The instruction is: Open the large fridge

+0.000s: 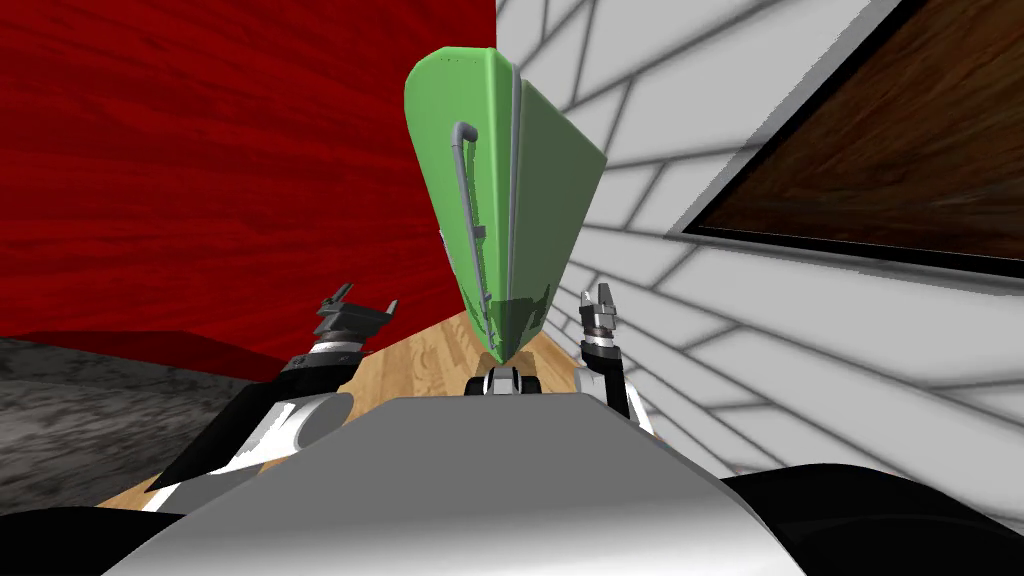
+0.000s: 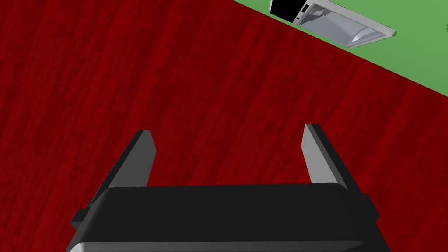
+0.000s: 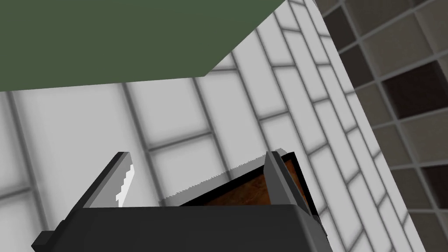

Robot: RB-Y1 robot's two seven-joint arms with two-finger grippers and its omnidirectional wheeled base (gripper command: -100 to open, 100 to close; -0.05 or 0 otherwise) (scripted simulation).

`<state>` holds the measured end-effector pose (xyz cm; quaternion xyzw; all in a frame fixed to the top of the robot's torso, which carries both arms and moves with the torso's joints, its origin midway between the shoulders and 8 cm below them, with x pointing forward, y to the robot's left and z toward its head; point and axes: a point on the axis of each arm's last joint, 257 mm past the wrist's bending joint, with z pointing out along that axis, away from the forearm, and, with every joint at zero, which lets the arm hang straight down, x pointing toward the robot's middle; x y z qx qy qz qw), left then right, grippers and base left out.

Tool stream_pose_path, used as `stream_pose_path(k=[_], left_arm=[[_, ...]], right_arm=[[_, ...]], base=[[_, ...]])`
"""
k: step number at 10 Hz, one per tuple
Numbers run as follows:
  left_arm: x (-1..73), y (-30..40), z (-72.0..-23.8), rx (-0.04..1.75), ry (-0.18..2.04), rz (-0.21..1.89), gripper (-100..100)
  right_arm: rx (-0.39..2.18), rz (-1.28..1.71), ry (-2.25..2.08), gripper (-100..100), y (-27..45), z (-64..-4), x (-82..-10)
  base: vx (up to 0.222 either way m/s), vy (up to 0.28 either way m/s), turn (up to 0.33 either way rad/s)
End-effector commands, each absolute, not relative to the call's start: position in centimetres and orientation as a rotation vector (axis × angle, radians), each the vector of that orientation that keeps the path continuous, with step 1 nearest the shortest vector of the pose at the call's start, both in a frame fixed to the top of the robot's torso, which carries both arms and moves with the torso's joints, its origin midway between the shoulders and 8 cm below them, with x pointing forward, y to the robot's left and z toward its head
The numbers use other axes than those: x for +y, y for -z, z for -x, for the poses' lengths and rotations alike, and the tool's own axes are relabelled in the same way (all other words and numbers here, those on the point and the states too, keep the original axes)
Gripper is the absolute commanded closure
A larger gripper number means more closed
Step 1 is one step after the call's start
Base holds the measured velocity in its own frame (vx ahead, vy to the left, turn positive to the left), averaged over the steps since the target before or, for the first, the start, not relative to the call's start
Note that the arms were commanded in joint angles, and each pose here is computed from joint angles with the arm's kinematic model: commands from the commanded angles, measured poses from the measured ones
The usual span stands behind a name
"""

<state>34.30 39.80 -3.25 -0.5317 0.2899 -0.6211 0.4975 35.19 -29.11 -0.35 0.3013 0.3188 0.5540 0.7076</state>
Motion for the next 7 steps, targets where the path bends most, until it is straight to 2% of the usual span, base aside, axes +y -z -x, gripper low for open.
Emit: stream_pose_path(k=[1, 4, 7], left_arm=[[41.7, 5.3, -33.7, 0.705, 1.491, 1.411, -100], [42.9, 6.6, -33.2, 0.698, 1.489, 1.503, -100], [44.2, 8.1, -32.3, 0.696, 1.482, 1.622, -100]], right_arm=[[0.708, -0.669, -1.230, 0, 0.3, -35.2, -29.1], [0.708, -0.669, -1.231, 0, 0.3, -35.2, -29.1], [0.708, -0.669, -1.230, 0, 0.3, -35.2, -29.1]], base=[[0.157, -0.241, 0.226], [0.114, -0.219, 0.138], [0.133, -0.234, 0.225]])
